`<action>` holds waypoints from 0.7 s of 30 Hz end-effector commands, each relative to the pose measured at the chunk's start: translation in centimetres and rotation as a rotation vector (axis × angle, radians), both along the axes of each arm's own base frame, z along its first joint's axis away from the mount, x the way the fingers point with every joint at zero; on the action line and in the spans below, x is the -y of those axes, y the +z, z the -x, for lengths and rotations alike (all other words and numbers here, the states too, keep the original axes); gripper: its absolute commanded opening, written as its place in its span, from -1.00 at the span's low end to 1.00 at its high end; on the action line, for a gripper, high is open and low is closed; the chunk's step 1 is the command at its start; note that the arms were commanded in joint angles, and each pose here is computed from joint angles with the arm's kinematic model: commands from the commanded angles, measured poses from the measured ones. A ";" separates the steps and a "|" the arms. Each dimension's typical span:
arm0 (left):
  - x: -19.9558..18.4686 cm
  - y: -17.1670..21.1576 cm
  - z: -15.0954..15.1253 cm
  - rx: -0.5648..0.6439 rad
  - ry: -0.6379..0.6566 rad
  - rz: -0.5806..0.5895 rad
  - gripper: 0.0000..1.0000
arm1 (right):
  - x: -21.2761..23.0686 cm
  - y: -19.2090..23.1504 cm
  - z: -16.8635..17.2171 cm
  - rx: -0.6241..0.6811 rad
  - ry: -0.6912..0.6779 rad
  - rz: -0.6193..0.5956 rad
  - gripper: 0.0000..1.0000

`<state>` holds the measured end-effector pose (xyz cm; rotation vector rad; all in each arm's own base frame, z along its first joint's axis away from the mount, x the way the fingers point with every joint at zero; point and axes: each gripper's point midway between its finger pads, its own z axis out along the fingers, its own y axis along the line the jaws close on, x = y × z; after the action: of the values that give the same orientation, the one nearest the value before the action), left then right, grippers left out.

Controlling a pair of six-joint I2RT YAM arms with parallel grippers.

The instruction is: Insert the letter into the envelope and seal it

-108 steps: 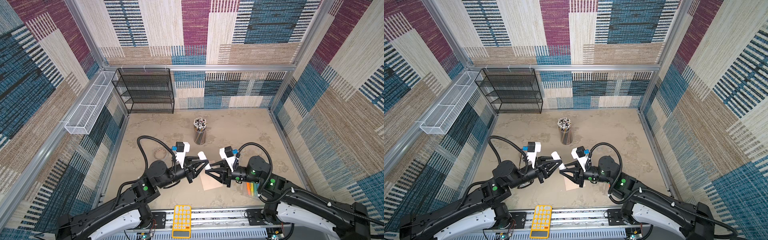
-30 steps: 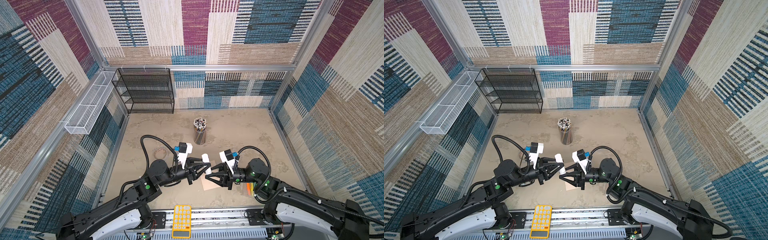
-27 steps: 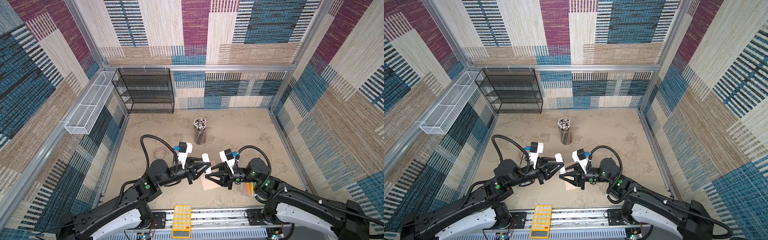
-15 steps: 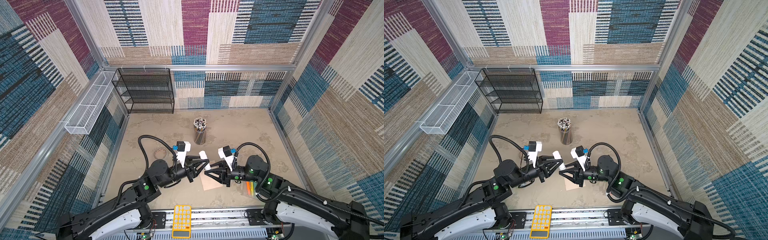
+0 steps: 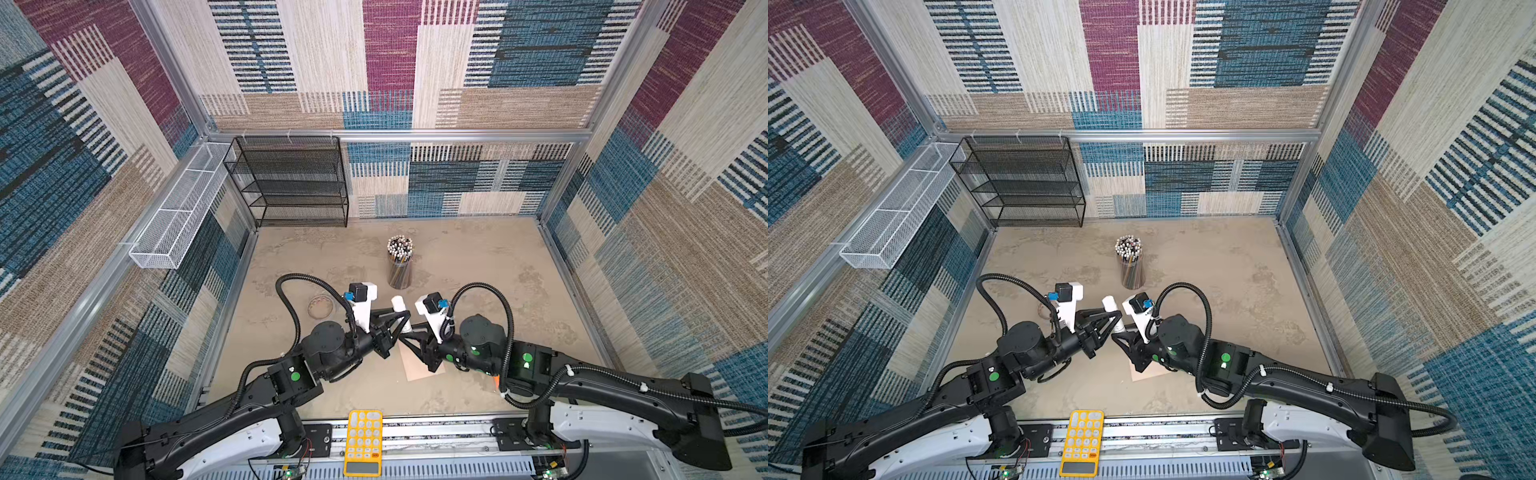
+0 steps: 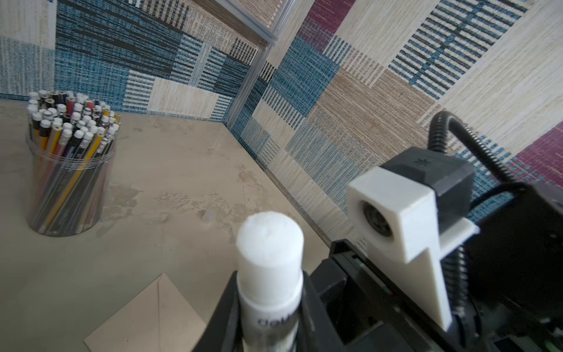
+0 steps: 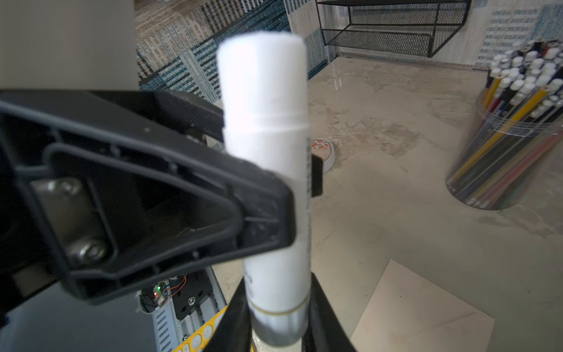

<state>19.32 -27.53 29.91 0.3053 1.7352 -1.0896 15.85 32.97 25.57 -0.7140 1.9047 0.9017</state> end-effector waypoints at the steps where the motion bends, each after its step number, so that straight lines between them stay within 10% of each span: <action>1: -1.0 -2.1 -0.9 -0.012 0.074 -0.112 -1.00 | -0.7 1.7 -1.0 0.074 -0.060 -0.007 -0.76; 13: -1.7 -3.1 -1.4 -0.026 0.124 -0.148 -1.00 | -2.4 -0.3 -1.4 0.101 -0.175 0.183 -0.62; 21: -2.5 -1.5 -0.6 0.032 0.112 -0.075 -1.00 | -0.7 1.4 0.0 0.146 -0.112 0.063 -0.08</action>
<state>19.87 -25.60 27.72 0.2658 1.7915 -0.9510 16.23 33.32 24.56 -0.7034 1.9267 0.6023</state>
